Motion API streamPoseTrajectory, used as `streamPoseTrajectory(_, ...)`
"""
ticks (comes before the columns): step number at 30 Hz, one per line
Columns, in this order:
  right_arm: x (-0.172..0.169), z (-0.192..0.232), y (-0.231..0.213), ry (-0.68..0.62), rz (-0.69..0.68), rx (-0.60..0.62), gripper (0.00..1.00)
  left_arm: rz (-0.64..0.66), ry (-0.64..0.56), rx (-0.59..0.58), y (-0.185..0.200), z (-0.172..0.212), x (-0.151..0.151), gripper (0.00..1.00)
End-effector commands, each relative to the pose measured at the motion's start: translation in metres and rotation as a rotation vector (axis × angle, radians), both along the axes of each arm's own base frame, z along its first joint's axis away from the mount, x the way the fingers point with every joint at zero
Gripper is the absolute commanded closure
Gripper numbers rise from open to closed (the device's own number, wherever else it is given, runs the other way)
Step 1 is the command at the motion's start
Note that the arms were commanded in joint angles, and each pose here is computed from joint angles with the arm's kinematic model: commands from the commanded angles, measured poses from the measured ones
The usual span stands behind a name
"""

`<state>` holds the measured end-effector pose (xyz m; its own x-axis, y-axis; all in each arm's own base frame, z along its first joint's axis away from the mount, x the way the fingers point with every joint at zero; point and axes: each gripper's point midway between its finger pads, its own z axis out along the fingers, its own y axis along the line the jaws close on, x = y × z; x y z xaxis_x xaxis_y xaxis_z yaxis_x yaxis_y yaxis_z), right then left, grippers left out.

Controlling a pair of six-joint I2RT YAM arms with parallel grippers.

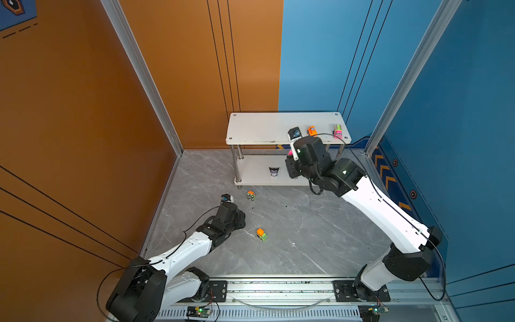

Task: Place and organize the plastic toys onto the shelf
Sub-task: 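Lift the pink-and-green car with the right gripper over the top board, then lower the pink-and-green car onto the top board and open the right gripper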

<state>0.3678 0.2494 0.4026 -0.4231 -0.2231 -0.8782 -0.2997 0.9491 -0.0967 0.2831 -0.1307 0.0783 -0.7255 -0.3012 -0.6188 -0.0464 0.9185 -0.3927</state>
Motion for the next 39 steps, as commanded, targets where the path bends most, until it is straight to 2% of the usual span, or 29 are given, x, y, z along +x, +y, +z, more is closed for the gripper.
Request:
streamPoseTrajectory(1, 0.024, -0.006, -0.007, 0.042, -0.035, -0.024, 0.91, 0.014, 0.032, 0.031, 0.012, -0.009, -0.011, 0.53)
streamPoseTrajectory(4, 0.053, -0.005, -0.012, 0.054, -0.062, 0.014, 0.91, 0.020, 0.024, 0.031, 0.015, -0.006, -0.015, 0.53)
streamPoseTrajectory(9, 0.074, -0.009, -0.004, 0.089, -0.061, 0.080, 0.91, 0.037, 0.004, 0.034, 0.022, -0.001, -0.020, 0.52)
streamPoseTrajectory(37, 0.110, -0.016, 0.009, 0.101, -0.078, 0.195, 0.89, 0.054, 0.005, 0.044, 0.029, 0.001, -0.025, 0.51)
streamPoseTrajectory(39, 0.118, -0.033, 0.012, 0.126, -0.086, 0.177, 0.88, 0.056, 0.005, 0.045, 0.030, 0.001, -0.025, 0.51)
